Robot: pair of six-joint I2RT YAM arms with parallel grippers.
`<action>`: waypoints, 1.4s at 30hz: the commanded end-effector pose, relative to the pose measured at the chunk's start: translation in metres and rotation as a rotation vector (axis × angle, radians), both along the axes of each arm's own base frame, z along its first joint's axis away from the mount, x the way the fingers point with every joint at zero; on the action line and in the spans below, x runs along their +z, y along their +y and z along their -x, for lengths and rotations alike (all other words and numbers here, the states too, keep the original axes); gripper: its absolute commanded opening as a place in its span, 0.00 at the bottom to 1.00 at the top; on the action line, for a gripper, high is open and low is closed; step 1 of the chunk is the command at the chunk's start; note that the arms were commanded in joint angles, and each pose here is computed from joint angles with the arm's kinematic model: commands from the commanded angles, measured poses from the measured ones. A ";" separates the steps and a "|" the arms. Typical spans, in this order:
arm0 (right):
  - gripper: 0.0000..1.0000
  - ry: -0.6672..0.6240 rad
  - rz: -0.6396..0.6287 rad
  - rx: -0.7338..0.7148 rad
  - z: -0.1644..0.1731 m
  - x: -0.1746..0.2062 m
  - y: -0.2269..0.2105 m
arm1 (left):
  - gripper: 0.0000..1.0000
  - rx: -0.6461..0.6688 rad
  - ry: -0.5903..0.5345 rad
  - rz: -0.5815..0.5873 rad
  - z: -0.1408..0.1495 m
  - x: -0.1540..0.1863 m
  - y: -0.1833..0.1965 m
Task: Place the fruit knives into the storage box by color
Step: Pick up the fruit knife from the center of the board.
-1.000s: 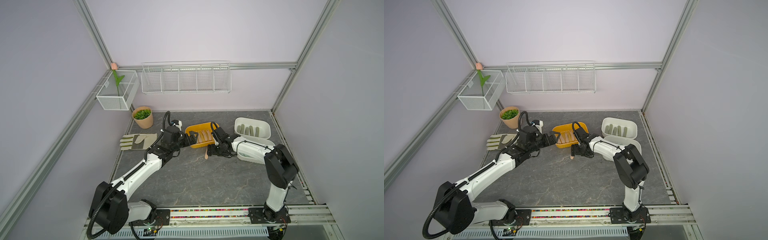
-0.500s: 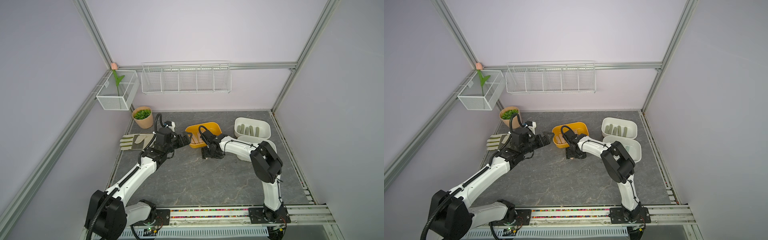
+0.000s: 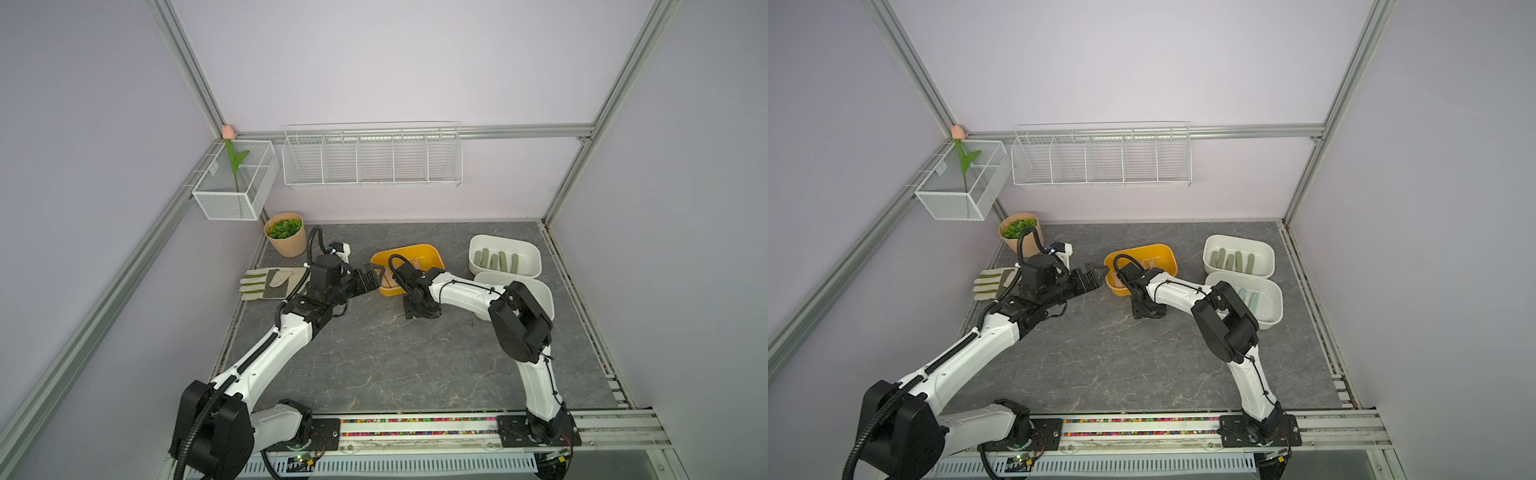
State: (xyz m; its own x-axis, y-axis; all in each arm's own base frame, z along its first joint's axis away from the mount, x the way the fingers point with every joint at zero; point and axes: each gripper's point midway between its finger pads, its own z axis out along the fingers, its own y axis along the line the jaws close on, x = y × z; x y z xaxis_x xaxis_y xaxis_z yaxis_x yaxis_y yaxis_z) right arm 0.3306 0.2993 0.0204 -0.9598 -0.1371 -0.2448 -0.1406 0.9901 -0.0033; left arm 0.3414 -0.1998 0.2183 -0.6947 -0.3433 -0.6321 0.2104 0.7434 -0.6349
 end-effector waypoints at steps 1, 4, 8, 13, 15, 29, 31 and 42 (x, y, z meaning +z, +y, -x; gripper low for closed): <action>0.50 0.032 0.054 -0.010 0.008 -0.015 -0.010 | 0.99 -0.009 -0.002 0.009 -0.001 0.001 -0.001; 0.43 0.028 0.050 -0.011 0.010 -0.014 -0.013 | 0.99 -0.011 -0.001 0.010 -0.002 0.001 -0.002; 0.35 0.027 0.041 -0.007 0.016 -0.013 -0.017 | 0.99 -0.015 0.001 0.014 -0.004 0.001 -0.004; 0.28 0.025 0.032 -0.003 0.024 -0.012 -0.024 | 0.99 -0.018 0.005 0.019 -0.006 0.001 -0.005; 0.25 0.022 0.024 -0.003 0.027 -0.009 -0.027 | 0.99 -0.019 0.007 0.022 -0.006 0.002 -0.006; 0.22 -0.038 -0.050 0.015 0.049 0.023 -0.047 | 0.99 -0.020 0.027 0.078 -0.011 0.007 -0.013; 0.22 -0.059 -0.063 0.020 0.050 0.033 -0.050 | 0.99 -0.020 0.029 0.086 -0.013 0.009 -0.014; 0.23 -0.218 -0.164 0.071 0.018 0.118 -0.063 | 0.99 -0.054 0.013 0.068 -0.027 0.023 -0.024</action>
State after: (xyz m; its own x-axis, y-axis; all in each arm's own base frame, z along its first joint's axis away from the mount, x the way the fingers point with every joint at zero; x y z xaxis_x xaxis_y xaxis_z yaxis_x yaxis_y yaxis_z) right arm 0.3030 0.2410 0.1134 -0.8953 -0.1157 -0.4302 -0.1809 0.9769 0.1137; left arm 0.3612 -0.2215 0.2278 -0.7341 -0.3591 -0.5764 0.2083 0.6888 -0.6944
